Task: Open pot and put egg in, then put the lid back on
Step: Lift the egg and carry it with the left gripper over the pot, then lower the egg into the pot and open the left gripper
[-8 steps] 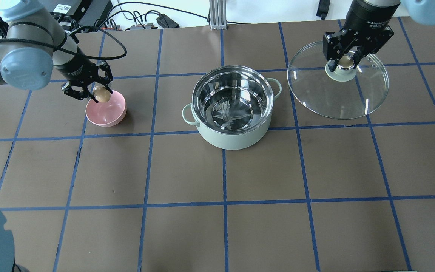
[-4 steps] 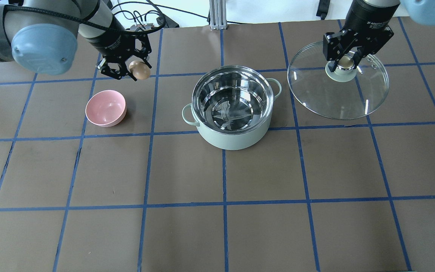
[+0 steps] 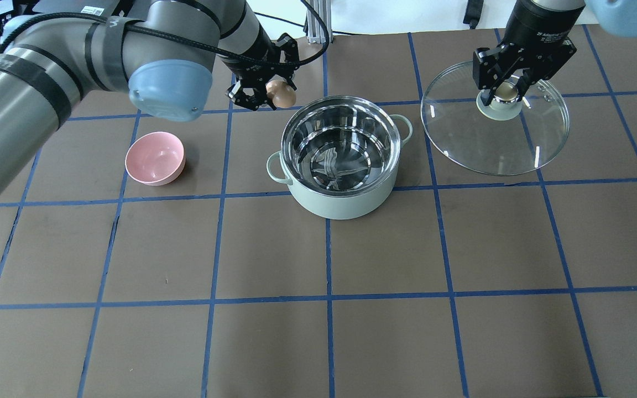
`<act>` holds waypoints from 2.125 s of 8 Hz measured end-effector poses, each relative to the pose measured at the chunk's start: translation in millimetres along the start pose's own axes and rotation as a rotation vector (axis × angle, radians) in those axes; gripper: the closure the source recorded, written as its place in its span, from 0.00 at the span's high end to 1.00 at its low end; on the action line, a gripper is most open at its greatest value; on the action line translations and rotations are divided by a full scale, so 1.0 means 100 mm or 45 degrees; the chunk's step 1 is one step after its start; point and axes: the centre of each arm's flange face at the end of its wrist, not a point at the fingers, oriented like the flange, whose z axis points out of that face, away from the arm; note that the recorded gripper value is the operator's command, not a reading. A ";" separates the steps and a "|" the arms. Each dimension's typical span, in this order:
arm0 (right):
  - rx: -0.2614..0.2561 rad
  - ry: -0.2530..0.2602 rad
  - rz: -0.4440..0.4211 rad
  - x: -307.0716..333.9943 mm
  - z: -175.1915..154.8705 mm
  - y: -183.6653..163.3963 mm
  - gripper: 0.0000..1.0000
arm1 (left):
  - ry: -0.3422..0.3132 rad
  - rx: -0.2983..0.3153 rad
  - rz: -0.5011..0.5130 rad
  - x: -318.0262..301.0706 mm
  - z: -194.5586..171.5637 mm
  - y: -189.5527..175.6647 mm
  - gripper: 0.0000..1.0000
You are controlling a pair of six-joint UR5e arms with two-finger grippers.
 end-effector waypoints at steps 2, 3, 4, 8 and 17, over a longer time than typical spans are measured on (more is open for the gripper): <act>0.000 0.002 0.000 0.00 0.00 0.00 0.00 | 0.008 -0.009 -0.046 0.16 0.31 0.14 0.32; -0.001 0.007 0.000 0.00 0.00 0.00 0.00 | -0.009 -0.026 -0.082 0.18 0.47 0.18 0.32; -0.004 0.011 0.000 0.01 0.01 0.00 0.00 | -0.028 -0.043 -0.098 0.21 0.61 0.26 0.32; -0.007 0.015 0.000 0.01 0.02 0.00 0.00 | -0.143 -0.062 -0.092 0.13 1.06 0.41 0.33; -0.011 0.023 0.000 0.02 0.03 -0.01 0.00 | -0.197 -0.058 -0.100 0.05 1.31 0.43 1.00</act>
